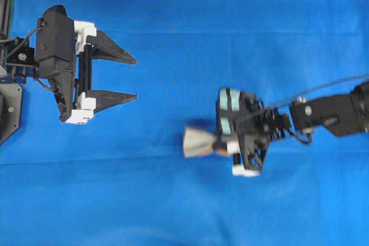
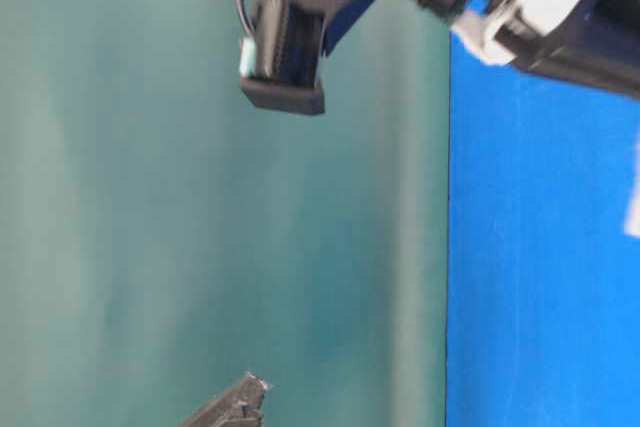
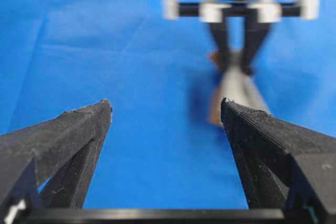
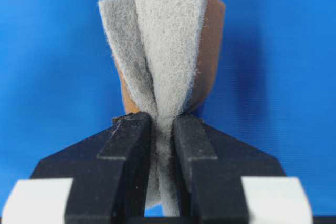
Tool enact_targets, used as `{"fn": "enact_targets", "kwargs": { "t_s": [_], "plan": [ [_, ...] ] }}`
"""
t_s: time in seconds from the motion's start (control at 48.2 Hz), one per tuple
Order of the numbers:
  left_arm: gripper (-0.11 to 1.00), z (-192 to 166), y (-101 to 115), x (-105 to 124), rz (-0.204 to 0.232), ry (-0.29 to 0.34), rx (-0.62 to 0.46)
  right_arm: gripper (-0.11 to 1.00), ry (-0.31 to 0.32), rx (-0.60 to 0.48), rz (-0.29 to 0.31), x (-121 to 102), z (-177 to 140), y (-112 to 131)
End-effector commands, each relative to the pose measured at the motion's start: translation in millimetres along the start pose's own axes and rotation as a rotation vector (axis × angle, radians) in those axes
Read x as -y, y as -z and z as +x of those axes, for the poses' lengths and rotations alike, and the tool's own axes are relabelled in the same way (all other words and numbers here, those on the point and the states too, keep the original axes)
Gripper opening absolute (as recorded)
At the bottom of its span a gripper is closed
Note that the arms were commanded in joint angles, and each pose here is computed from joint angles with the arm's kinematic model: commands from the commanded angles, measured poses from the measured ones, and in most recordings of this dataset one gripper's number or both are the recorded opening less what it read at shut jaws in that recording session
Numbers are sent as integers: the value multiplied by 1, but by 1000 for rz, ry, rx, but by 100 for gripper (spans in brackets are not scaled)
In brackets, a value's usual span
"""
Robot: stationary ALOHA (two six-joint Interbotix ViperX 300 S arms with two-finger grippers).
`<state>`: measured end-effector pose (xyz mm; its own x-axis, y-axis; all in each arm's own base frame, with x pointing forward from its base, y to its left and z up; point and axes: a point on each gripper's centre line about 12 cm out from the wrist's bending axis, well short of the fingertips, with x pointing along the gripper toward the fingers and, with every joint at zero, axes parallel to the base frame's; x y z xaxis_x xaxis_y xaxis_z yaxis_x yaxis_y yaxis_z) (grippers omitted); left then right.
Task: Hand over the sponge with the left arm and wipe it with the right arm.
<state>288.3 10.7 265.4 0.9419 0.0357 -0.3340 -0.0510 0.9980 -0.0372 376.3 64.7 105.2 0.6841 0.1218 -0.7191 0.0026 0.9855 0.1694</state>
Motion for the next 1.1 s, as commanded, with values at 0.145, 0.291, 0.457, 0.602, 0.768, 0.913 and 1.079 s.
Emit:
{"fn": "enact_targets", "kwargs": {
  "t_s": [0.145, 0.291, 0.457, 0.602, 0.768, 0.913, 1.079],
  "plan": [
    [82, -1, -5, 1, 1, 3, 17, 18, -4, 32, -2, 0, -2, -11],
    [82, -1, -5, 1, 0, 2, 15, 19, 60, 15, 24, 33, -3, -10],
    [82, -1, -5, 1, 0, 2, 14, 19, 159, -11, 62, 85, -5, -7],
    [82, -1, -5, 1, 0, 2, 15, 19, 221, -12, 91, 119, -11, -6],
    [82, -2, -4, 1, 0, 2, 15, 18, 247, -8, 89, 134, -14, -7],
    [82, -2, -4, 1, 0, 2, 17, 18, 242, -3, 81, 132, -14, -8],
    [82, -2, -4, 1, 0, 2, 17, 19, 237, 1, 77, 130, -13, -10]
  ]
}}
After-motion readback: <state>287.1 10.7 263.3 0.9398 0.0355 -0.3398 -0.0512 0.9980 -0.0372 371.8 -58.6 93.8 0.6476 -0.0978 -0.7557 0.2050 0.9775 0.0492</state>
